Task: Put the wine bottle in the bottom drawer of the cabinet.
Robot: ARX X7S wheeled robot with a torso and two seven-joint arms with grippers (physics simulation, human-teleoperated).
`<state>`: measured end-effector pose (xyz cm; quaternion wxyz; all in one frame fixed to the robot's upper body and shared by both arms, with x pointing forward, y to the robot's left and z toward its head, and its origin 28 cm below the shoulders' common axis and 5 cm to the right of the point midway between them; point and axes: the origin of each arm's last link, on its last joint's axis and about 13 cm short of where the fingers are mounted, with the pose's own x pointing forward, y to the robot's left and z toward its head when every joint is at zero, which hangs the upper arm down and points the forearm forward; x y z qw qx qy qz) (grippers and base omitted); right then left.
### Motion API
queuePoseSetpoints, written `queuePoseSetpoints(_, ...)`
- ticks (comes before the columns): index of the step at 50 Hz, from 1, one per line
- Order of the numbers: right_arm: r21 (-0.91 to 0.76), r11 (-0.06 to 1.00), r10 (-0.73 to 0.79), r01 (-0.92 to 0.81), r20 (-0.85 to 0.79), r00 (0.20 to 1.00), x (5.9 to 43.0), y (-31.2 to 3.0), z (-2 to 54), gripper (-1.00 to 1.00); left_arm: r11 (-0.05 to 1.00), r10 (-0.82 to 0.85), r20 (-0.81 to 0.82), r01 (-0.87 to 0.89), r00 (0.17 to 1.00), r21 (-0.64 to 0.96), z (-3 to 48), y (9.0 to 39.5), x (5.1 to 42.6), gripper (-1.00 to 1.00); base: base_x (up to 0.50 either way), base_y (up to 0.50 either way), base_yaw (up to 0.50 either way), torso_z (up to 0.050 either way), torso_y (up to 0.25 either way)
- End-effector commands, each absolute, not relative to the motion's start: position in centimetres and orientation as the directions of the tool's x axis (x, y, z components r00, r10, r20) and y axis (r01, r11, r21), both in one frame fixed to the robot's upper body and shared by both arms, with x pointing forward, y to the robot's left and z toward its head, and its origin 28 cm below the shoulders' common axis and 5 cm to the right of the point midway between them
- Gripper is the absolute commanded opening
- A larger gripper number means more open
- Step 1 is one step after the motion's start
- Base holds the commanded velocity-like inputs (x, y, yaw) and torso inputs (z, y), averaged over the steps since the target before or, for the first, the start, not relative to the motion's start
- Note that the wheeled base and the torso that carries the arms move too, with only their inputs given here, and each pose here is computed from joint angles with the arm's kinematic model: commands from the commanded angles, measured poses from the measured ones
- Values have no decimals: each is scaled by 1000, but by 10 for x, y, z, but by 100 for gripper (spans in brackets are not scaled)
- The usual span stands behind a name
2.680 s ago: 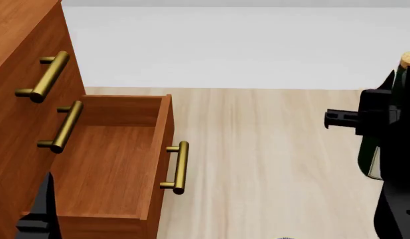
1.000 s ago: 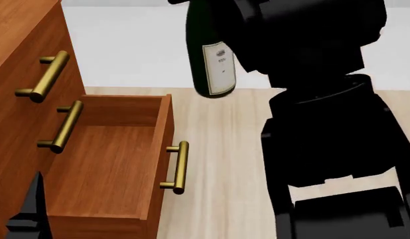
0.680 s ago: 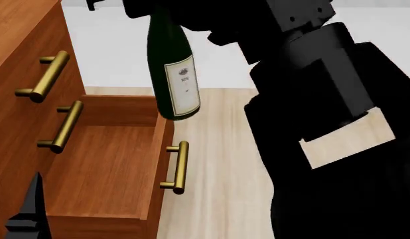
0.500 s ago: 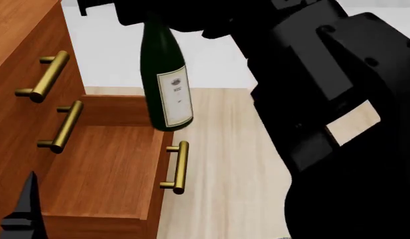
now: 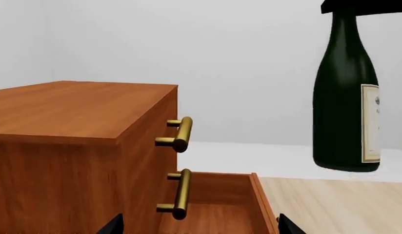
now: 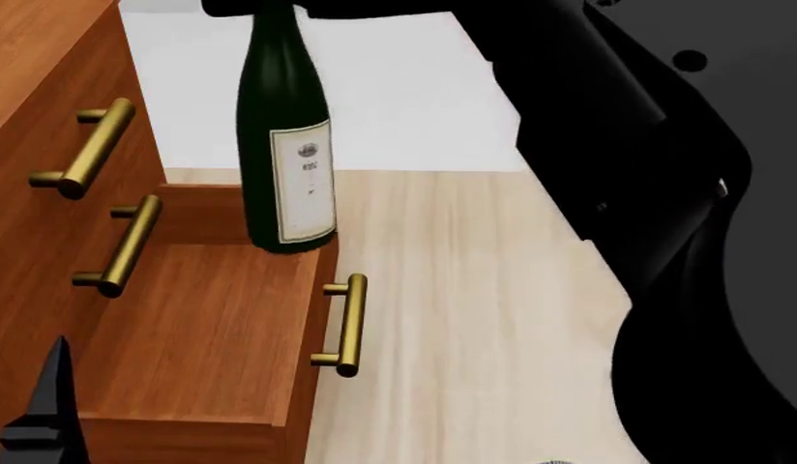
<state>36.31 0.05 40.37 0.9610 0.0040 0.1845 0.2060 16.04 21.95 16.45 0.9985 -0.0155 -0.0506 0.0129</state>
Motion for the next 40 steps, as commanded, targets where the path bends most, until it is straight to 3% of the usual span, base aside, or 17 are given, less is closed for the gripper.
queuePoseSetpoints(1, 123, 899, 436, -420, -324, 839, 361, 3, 411, -100, 999, 26, 101, -23, 995, -35, 164, 220, 160, 100, 0, 0, 0, 0, 0)
queuePoseSetpoints(20, 275, 827, 559, -491, -305, 771, 369, 16, 379, -100, 999, 25, 91, -21, 995, -45, 159, 221, 159, 100, 0, 0, 0, 1, 1)
queuePoseSetpoints(40, 349, 770, 622, -534, -225, 750, 369, 15, 390, -100, 999, 16, 94, -12, 995, -47, 156, 221, 159, 100, 0, 0, 0, 0, 1)
